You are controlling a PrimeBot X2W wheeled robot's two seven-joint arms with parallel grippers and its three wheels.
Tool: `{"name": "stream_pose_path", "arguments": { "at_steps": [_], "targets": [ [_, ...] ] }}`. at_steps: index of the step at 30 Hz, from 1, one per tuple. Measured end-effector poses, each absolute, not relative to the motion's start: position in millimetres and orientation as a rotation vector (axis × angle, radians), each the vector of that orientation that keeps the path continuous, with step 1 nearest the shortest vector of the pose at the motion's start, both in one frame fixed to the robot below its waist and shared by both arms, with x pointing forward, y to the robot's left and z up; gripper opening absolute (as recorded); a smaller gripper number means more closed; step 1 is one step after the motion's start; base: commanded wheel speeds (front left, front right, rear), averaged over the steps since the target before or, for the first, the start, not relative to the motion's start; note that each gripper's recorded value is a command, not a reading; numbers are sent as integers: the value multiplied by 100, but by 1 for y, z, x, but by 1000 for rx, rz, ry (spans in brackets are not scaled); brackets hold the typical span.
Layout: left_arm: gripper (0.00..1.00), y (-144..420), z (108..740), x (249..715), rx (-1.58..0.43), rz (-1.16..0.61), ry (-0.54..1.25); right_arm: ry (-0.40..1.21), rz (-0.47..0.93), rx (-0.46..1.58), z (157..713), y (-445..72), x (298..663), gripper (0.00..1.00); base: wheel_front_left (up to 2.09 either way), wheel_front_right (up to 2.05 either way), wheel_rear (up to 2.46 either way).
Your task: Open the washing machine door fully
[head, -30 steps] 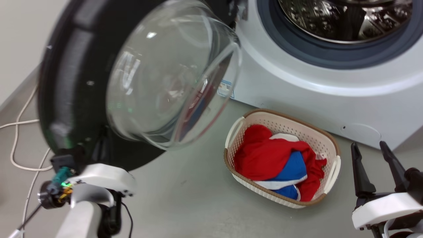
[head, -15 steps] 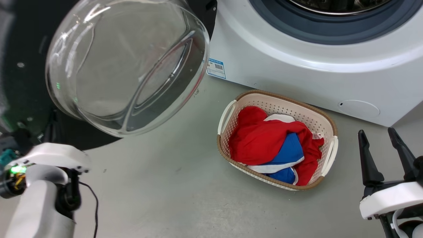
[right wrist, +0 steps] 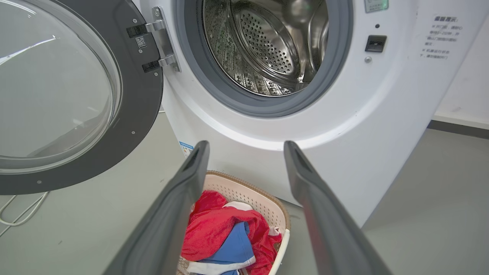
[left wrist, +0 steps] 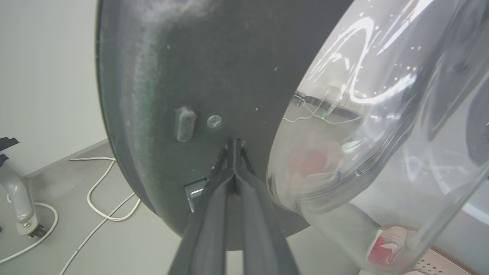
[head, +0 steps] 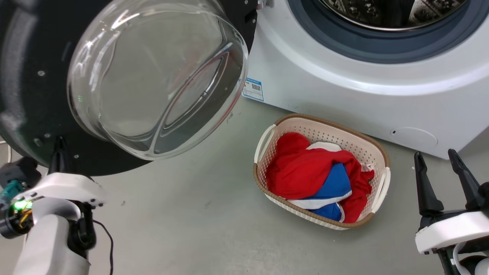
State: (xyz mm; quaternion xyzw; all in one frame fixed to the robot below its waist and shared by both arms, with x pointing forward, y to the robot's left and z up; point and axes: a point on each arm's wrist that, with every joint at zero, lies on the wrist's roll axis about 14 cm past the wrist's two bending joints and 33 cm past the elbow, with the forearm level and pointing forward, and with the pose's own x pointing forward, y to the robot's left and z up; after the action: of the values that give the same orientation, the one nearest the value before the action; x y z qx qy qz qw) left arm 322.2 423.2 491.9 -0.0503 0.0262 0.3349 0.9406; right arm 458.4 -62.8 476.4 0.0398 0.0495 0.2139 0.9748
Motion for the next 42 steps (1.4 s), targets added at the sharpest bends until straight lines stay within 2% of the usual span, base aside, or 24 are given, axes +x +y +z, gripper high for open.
{"name": "stream_pose_path", "arguments": {
  "at_steps": [12, 21, 24, 25, 26, 27, 42],
  "targets": [
    [0, 376, 502, 296, -60, 588, -2, 27, 446, 102, 502, -53, 442, 100, 0, 0, 0],
    [0, 327, 507, 280, -115, 494, -30, -13, 443, 97, 518, -53, 423, 100, 0, 0, 0],
    [40, 311, 513, 282, -123, 445, -40, -22, 429, 93, 522, -57, 416, 100, 0, 0, 0],
    [49, 305, 515, 283, -119, 427, -44, -25, 422, 92, 524, -60, 415, 100, 0, 0, 0],
    [81, 299, 516, 285, -125, 408, -46, -27, 417, 90, 524, -62, 413, 100, 0, 0, 0],
    [100, 290, 517, 288, -136, 384, -46, -29, 409, 90, 525, -65, 411, 100, 0, 0, 0],
    [100, 207, 533, 343, -115, 90, -79, -53, 247, 76, 535, -123, 390, 100, 0, 0, 0]
  ]
}}
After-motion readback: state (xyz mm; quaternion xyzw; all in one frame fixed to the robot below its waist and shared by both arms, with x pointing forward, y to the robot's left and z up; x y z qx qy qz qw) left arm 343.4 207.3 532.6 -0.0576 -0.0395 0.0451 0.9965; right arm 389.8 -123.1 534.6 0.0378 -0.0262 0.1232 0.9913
